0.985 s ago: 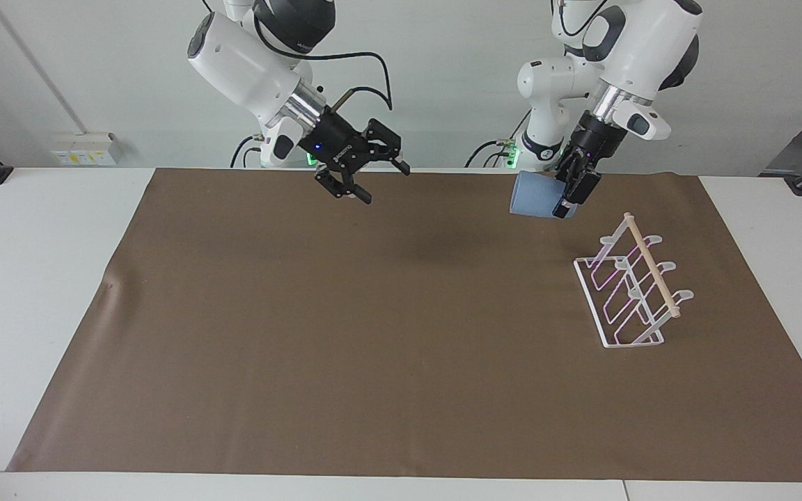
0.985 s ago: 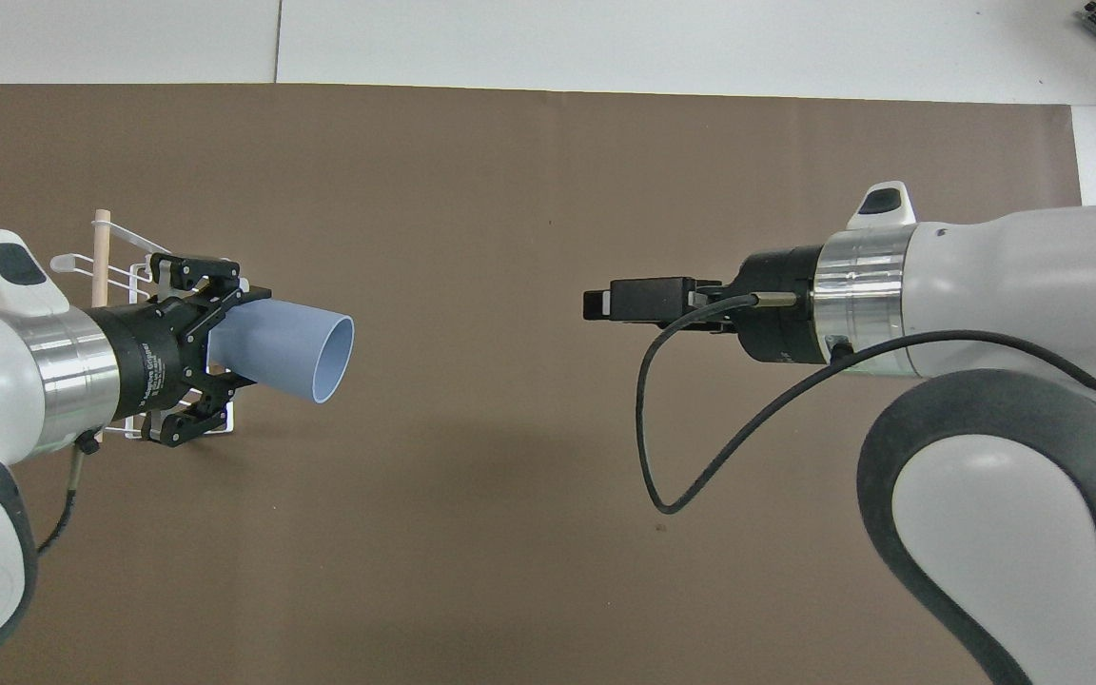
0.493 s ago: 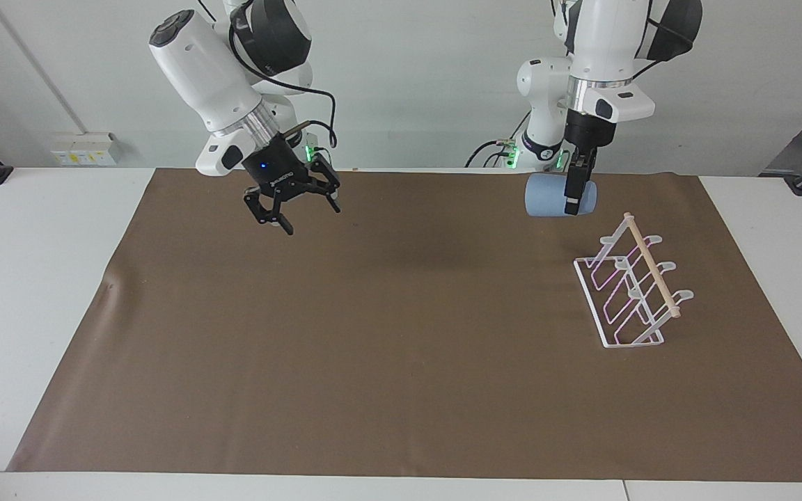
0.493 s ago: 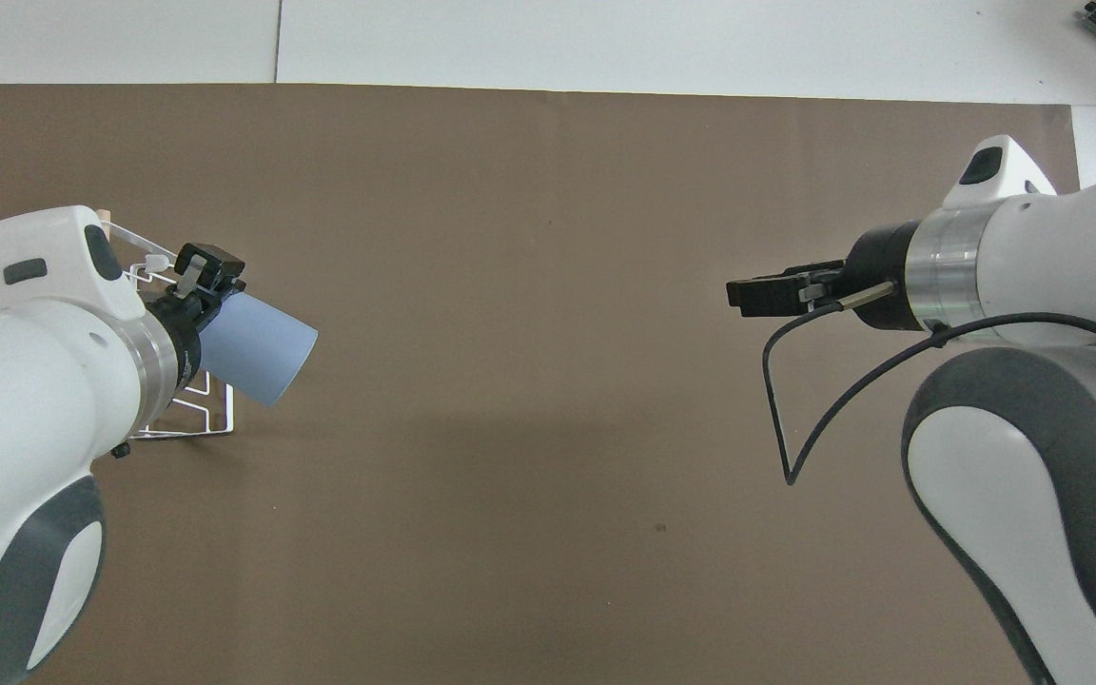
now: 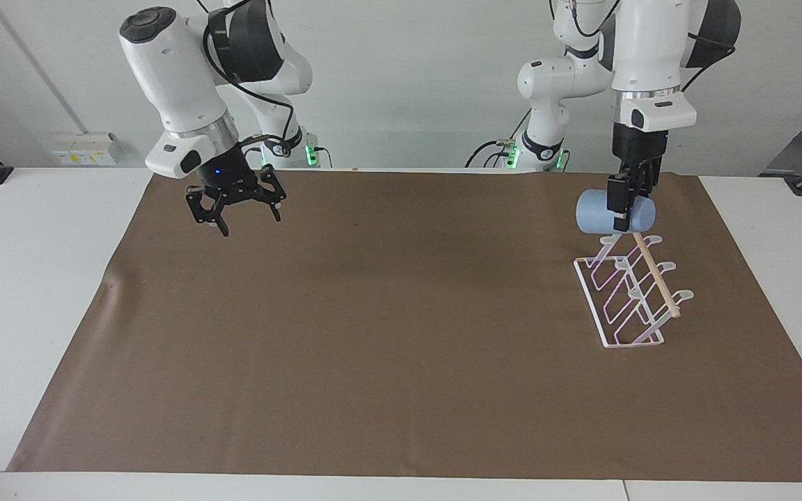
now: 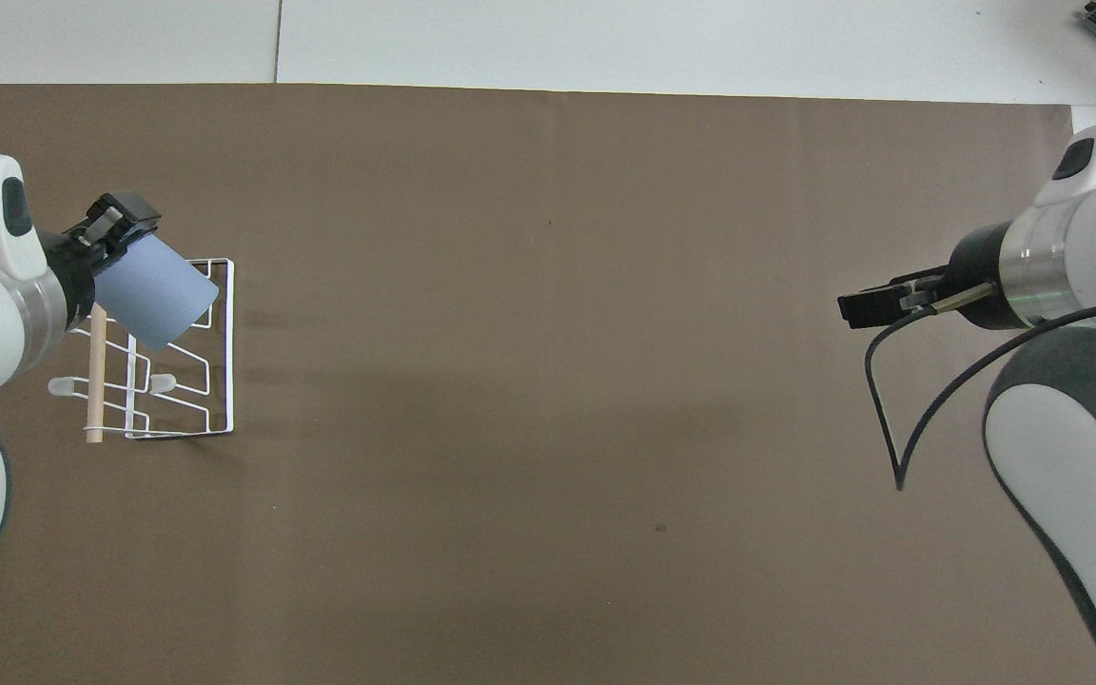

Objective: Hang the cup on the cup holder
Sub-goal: 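Lower the cup onto the rack's top hook with the left gripper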

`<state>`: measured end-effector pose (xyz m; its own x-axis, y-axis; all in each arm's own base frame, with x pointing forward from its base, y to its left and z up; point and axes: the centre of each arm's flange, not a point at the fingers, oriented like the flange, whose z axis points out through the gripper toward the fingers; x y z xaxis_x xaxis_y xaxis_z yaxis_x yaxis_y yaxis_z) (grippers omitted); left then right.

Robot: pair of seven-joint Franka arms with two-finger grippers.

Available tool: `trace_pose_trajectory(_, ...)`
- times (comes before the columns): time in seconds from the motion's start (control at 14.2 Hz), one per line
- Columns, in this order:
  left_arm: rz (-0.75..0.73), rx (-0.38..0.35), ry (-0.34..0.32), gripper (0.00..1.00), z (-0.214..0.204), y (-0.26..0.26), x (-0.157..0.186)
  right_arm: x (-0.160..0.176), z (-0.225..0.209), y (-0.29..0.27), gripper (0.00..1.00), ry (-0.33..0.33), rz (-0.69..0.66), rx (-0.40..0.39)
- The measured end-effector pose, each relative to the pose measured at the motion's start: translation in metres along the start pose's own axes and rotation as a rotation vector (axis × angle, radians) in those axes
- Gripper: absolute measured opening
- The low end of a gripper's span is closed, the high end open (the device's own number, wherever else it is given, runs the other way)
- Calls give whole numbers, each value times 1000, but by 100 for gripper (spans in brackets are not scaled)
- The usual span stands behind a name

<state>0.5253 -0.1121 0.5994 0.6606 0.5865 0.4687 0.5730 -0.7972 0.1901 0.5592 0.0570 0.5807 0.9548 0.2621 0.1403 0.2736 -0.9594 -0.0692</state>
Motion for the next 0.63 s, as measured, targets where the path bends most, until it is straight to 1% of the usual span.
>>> trace_pose_trajectory(0.14, 65, 27, 74, 74, 14, 1, 6, -4, -22, 7, 100, -36, 2, -21)
trace_pose_trajectory(0.28, 112, 39, 133, 74, 35, 7, 7, -9, -35, 13, 100, -69, 13, -22)
trace_pose_trajectory(0.35, 130, 38, 152, 74, 46, 9, 6, -12, -41, 19, 100, -83, 25, -19)
trace_pose_trajectory(0.63, 152, 18, 160, 74, 87, 7, 13, -25, -55, 44, 100, -127, 77, -9)
